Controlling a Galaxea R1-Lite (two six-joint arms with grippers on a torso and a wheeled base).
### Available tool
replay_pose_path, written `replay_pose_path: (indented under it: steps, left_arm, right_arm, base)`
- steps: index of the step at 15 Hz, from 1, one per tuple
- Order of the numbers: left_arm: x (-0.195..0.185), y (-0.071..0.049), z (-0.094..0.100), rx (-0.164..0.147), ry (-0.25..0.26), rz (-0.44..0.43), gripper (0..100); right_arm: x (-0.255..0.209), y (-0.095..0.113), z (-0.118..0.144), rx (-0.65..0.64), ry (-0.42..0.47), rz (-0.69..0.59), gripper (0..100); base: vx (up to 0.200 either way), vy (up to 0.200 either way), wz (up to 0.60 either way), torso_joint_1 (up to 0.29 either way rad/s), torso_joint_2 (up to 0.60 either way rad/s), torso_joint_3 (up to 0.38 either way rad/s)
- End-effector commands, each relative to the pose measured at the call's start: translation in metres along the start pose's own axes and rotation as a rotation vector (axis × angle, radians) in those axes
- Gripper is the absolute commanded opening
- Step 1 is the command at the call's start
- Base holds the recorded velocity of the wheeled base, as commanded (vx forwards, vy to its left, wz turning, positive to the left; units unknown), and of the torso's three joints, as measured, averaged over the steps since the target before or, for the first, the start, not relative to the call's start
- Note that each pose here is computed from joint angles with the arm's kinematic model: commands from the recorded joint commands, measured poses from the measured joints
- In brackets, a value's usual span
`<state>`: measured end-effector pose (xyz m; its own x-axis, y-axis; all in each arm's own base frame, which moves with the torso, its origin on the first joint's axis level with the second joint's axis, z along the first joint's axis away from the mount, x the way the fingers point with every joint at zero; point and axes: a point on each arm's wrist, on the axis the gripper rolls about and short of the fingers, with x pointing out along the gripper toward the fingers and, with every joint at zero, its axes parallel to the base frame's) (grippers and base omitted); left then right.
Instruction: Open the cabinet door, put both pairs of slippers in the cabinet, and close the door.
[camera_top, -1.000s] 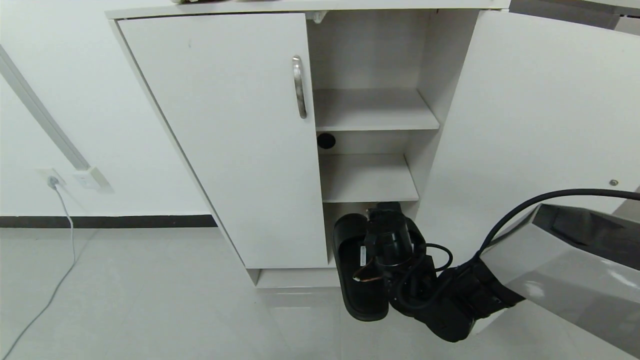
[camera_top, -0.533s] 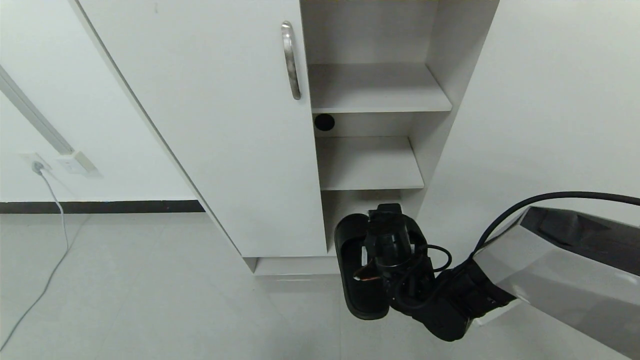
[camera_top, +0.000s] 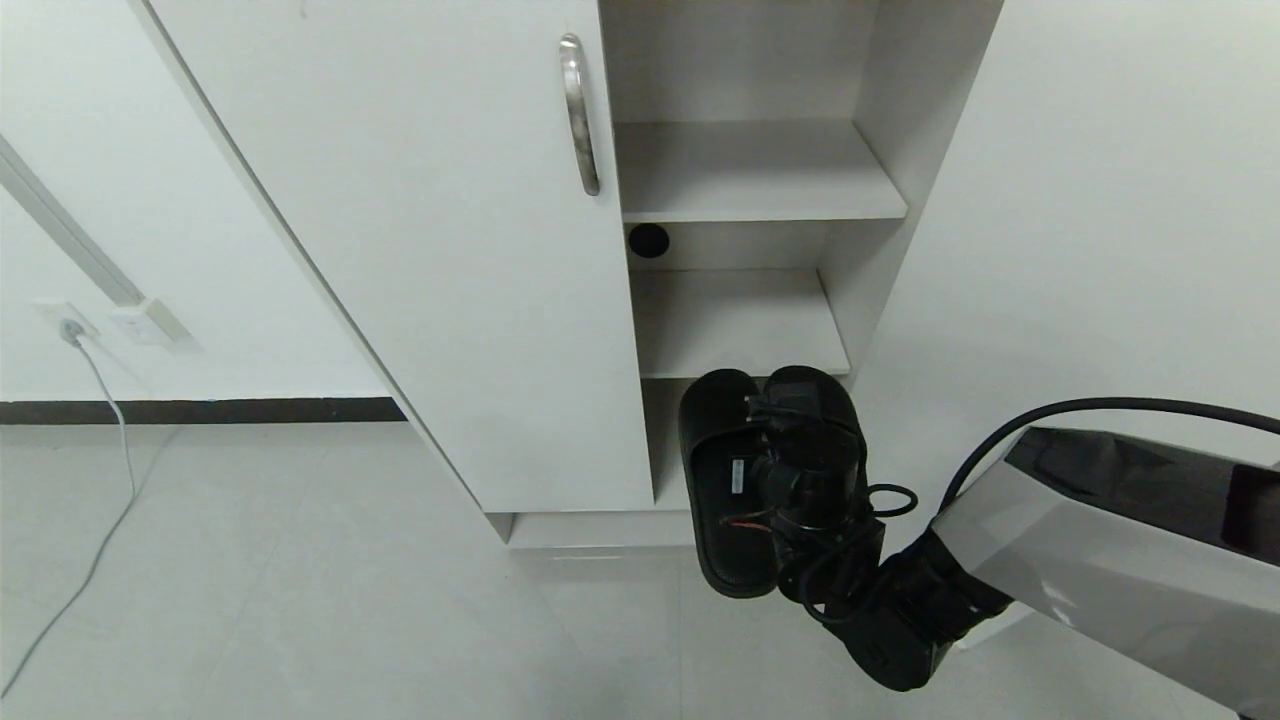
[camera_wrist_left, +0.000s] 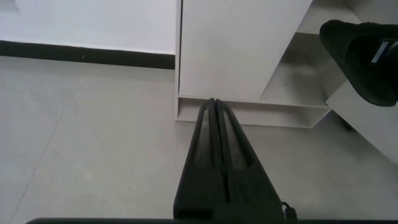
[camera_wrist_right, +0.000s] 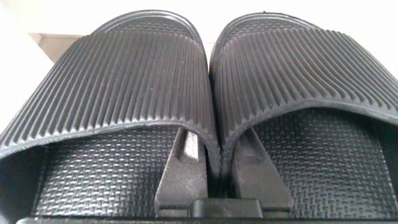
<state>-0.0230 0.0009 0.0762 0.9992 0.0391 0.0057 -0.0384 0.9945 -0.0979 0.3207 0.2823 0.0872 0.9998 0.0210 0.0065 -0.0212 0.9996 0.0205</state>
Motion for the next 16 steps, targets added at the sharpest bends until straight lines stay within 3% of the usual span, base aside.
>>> replay_pose_path:
  steps: [1, 4, 16]
  left_arm:
    - [0.0001, 0.0000, 0.0000, 0.000, 0.001, 0.001, 0]
    - [0.0001, 0.0000, 0.0000, 0.000, 0.001, 0.001, 0]
    - [0.0001, 0.0000, 0.0000, -0.002, 0.001, 0.002, 0]
  right_arm:
    - [0.0010, 0.0002, -0.0049, -0.008, 0.008, -0.001, 0]
    - [0.0021, -0.0005, -0.0042, -0.006, 0.005, -0.004, 0]
    - [0.0072, -0.0063, -0.0046, -0.009, 0.005, -0.013, 0]
  base:
    - [0.000, 0.000, 0.00, 0.000, 0.00, 0.000]
    - [0.000, 0.000, 0.00, 0.000, 0.00, 0.000]
    - [0.183, 0.000, 0.00, 0.003, 0.00, 0.001]
